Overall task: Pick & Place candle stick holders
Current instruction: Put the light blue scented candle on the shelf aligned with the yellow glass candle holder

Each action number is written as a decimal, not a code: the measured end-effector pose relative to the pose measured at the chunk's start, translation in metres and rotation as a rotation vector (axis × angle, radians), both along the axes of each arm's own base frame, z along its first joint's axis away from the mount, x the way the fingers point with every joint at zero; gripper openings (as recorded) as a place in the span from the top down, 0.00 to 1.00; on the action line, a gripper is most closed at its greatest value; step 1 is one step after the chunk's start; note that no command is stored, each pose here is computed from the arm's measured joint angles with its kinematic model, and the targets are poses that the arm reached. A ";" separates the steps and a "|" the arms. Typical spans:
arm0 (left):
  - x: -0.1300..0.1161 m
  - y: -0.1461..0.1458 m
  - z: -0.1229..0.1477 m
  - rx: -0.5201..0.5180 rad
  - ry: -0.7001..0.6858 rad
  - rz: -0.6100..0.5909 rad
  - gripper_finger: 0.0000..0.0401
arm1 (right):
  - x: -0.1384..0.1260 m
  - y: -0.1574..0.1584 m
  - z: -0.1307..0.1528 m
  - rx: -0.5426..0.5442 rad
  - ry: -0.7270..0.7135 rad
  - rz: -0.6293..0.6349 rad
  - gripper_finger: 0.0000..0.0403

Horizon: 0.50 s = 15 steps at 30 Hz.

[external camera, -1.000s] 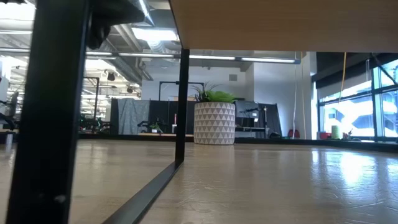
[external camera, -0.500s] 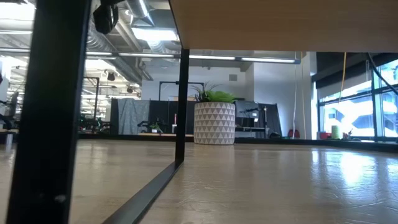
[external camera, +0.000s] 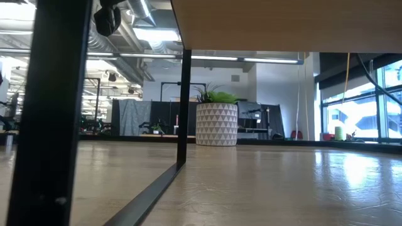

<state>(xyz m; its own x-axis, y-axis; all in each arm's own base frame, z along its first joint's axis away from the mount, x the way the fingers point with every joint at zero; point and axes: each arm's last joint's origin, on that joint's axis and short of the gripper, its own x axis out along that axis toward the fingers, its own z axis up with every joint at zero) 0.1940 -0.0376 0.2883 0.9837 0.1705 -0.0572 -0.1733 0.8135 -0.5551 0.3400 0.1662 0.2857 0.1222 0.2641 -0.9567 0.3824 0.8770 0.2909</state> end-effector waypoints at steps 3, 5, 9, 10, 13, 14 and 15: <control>0.000 0.000 0.000 -0.004 0.000 -0.002 0.99 | -0.002 -0.002 0.003 -0.036 0.018 -0.013 1.00; 0.000 0.000 0.000 -0.016 -0.003 -0.006 0.99 | -0.003 -0.004 0.007 -0.068 0.005 -0.023 1.00; 0.000 0.000 0.000 -0.018 -0.001 -0.015 0.99 | 0.001 -0.010 0.006 -0.088 -0.007 -0.044 1.00; 0.000 0.000 0.000 -0.018 0.002 -0.015 0.99 | 0.003 -0.011 0.007 -0.084 -0.017 -0.048 1.00; 0.000 0.000 -0.002 -0.014 0.018 -0.016 0.99 | 0.009 -0.013 0.008 -0.060 -0.070 -0.058 1.00; 0.000 0.000 -0.002 -0.013 0.022 -0.016 0.99 | 0.011 -0.013 0.008 -0.054 -0.084 -0.059 1.00; 0.000 0.000 -0.003 -0.012 0.026 -0.020 0.99 | 0.012 -0.014 0.009 -0.049 -0.097 -0.057 1.00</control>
<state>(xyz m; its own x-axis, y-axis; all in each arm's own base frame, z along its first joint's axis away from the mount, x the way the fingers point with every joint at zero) 0.1939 -0.0380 0.2855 0.9850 0.1505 -0.0850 -0.1721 0.8099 -0.5607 0.3525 0.1523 0.2944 0.2285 0.2073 -0.9512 0.4039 0.8688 0.2863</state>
